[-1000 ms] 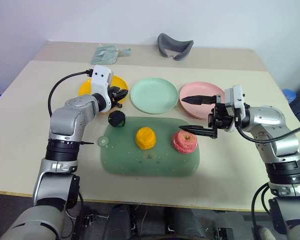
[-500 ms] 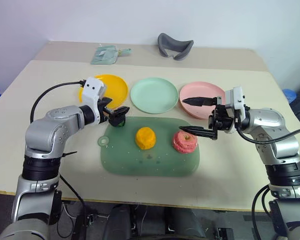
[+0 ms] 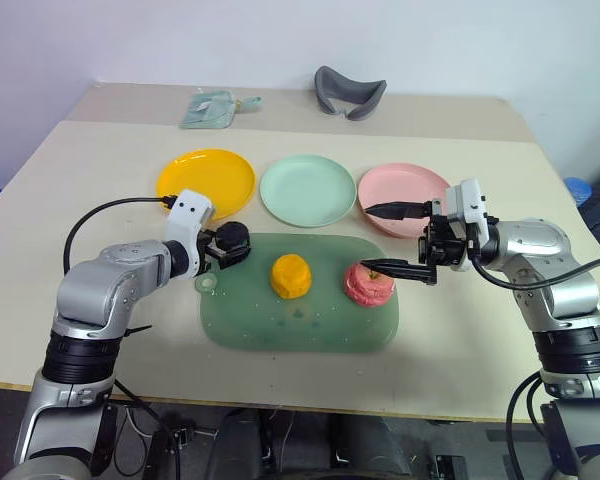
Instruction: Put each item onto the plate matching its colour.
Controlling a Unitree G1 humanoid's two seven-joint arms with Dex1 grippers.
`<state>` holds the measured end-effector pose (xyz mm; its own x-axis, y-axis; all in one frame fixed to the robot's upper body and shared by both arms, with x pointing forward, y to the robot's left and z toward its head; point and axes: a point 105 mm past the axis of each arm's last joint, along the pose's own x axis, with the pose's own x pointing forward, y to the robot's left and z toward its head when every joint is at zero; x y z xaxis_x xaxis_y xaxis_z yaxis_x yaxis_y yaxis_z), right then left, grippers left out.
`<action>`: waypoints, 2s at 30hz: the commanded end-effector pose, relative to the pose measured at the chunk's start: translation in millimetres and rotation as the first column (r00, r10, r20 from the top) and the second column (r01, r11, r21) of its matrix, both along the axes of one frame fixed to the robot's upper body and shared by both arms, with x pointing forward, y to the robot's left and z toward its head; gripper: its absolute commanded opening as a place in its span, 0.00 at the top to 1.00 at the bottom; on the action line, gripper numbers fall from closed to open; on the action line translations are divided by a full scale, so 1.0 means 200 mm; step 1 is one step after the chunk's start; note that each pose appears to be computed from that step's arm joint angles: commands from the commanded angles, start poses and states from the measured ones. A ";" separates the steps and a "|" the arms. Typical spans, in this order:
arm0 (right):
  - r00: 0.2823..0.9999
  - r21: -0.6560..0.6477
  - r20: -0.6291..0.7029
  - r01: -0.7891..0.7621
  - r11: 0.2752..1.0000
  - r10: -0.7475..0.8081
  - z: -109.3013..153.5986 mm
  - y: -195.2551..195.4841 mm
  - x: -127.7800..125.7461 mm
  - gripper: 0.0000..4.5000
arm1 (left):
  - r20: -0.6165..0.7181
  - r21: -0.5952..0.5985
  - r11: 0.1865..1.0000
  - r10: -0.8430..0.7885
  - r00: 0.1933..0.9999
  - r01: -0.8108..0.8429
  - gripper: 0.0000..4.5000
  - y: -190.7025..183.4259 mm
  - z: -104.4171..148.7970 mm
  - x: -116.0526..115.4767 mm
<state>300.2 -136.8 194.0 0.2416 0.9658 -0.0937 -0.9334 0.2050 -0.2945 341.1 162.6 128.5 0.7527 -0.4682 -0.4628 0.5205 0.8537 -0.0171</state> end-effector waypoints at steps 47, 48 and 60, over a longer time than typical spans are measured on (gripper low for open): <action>0.754 0.131 -0.080 0.656 0.743 -0.652 0.07 -0.31 -0.25 0.03 | 0.261 -0.138 0.990 -0.001 0.965 0.039 0.51 -0.51 0.29 0.58; 0.751 0.128 -0.078 0.659 0.741 -0.655 0.06 -0.31 -0.25 0.03 | 0.255 -0.138 0.989 -0.005 0.967 0.042 0.45 -0.52 0.28 0.58; 0.767 0.100 -0.085 0.642 0.761 -0.636 0.01 -0.31 -0.25 0.03 | 0.411 -0.182 0.936 -0.206 0.888 0.301 0.01 -0.50 0.36 0.40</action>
